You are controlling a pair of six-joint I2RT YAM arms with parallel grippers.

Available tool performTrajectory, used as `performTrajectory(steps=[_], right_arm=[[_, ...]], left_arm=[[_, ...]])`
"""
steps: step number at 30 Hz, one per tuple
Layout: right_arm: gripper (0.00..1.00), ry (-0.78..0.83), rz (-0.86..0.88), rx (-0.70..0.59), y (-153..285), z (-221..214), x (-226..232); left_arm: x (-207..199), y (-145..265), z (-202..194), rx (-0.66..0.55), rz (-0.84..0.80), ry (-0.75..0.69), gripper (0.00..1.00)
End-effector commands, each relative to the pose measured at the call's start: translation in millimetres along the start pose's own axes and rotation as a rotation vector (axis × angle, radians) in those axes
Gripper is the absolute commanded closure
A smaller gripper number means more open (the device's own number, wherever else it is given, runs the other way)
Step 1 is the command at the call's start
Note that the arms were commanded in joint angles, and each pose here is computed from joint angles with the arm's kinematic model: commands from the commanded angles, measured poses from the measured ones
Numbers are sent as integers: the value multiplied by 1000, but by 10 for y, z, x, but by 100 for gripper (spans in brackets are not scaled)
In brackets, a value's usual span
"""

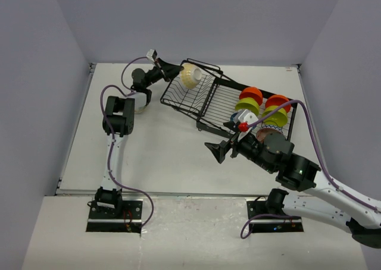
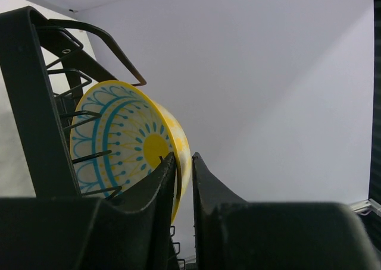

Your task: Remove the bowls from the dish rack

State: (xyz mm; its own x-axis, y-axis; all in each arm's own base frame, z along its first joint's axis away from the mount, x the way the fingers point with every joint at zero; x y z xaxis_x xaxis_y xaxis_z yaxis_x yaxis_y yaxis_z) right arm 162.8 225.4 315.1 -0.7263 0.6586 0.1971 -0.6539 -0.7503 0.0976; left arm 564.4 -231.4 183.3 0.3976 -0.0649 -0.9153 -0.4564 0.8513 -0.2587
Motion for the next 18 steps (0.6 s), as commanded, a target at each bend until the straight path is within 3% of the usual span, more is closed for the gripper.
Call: performTrajectory(steps=[1,5,18], right_arm=[[1,8,14,-32,-5,64,16],[1,8,15,-34,1,64,15],[1,7,12,-36,9,62,9]], left_arm=[[-112,-145,-136,49,-26,-20,80],[-111,-168,-152,53,-21,-22,76],[-141,-290,-274,78,-31,-23,79]])
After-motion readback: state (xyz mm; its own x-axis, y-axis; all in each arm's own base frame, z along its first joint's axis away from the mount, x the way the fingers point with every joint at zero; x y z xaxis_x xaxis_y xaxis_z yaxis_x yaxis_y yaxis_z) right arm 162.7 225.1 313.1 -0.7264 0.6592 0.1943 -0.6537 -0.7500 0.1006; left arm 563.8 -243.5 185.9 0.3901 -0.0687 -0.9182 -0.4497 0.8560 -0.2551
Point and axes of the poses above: each gripper's point midway between its finger pads, its own y axis back along the fingers, its own x axis along the line the jaws close on, z = x × y, the point moved 2 cm from there along y, back along the fingers, and after that the axes turned 10 degrees about -y, right-handed, at the moved point
